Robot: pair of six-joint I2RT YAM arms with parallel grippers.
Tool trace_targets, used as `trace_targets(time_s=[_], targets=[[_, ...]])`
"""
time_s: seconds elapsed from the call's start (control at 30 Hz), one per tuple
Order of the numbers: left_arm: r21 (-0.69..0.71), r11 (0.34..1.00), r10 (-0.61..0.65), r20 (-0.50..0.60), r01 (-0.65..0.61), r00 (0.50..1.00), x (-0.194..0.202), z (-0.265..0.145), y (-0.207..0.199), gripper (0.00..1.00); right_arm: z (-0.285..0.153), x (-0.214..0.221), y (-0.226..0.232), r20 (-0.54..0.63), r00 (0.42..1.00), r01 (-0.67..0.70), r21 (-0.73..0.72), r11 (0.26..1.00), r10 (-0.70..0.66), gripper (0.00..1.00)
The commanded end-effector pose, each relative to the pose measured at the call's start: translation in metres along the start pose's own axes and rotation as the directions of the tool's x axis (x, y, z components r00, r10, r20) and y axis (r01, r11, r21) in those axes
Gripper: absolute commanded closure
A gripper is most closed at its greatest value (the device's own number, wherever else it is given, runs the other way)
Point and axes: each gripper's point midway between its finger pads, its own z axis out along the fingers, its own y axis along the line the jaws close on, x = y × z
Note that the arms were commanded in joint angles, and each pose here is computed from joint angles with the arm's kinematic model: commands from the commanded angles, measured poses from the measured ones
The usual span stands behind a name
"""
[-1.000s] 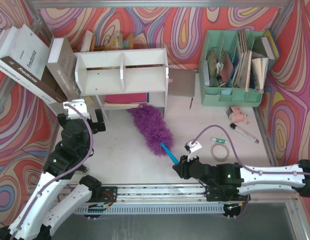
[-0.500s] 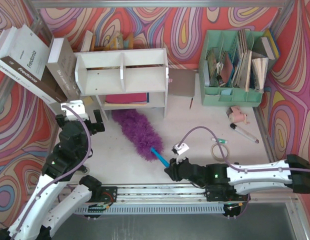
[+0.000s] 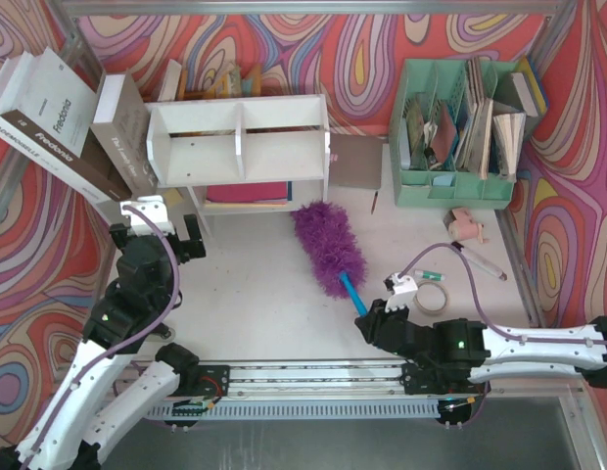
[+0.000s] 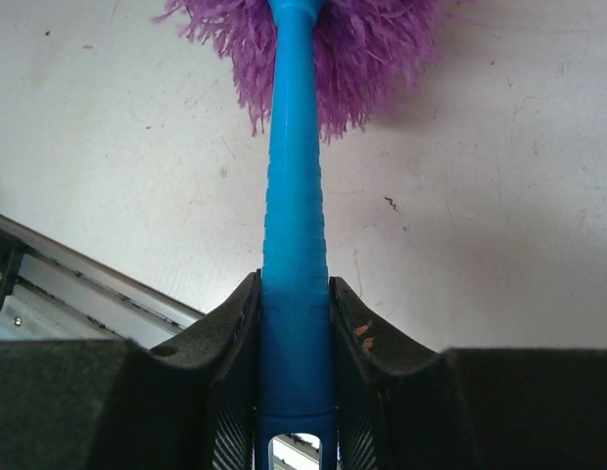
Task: Dust the bookshelf with a duster
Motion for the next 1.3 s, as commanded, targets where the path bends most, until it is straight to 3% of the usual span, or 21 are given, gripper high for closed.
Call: trace_targets(time_s=[0.0, 0.23, 0.33, 0.5, 0.67, 0.8, 1.07, 1.17, 1.27], targets=[[-0.017, 1.0, 0.007, -0.005, -0.007, 1.0, 0.002, 0.002, 0.002, 0.01, 0.014, -0.006, 0.014, 0.056, 0.998, 0.013, -0.009, 1.0, -0.013, 1.0], [-0.02, 1.0, 0.008, -0.007, -0.008, 1.0, 0.003, 0.003, 0.002, 0.01, 0.028, 0.0, 0.096, 0.039, 0.988, 0.153, -0.27, 0.951, -0.148, 1.0], [-0.016, 1.0, 0.01, -0.009, -0.01, 1.0, 0.003, 0.003, 0.002, 0.02, 0.028, -0.001, 0.094, 0.04, 0.99, 0.144, -0.256, 0.956, -0.139, 1.0], [-0.015, 1.0, 0.004, -0.004, -0.004, 1.0, 0.002, 0.002, 0.002, 0.01, 0.02, -0.005, 0.04, 0.044, 0.996, 0.083, -0.077, 0.994, -0.079, 1.0], [-0.011, 1.0, 0.008, -0.007, -0.008, 1.0, 0.002, 0.003, 0.001, 0.01, 0.009, -0.009, 0.017, 0.067, 0.997, 0.028, -0.055, 0.998, -0.024, 1.0], [-0.013, 1.0, 0.007, -0.009, -0.007, 1.0, 0.002, 0.002, 0.001, 0.01, 0.014, -0.007, 0.04, 0.07, 0.997, 0.042, -0.144, 0.989, -0.033, 1.0], [-0.018, 1.0, 0.007, -0.009, -0.007, 1.0, 0.002, 0.002, 0.002, 0.01, 0.035, -0.001, 0.132, 0.061, 0.991, 0.134, -0.368, 0.92, -0.12, 1.0], [-0.016, 1.0, 0.007, -0.009, -0.007, 1.0, 0.003, 0.002, 0.002, 0.02, 0.036, 0.001, 0.141, 0.063, 0.987, 0.161, -0.396, 0.904, -0.148, 1.0], [-0.018, 1.0, 0.006, -0.008, -0.006, 1.0, 0.002, 0.001, 0.003, 0.01, 0.038, 0.002, 0.123, 0.05, 0.986, 0.165, -0.321, 0.933, -0.158, 1.0]])
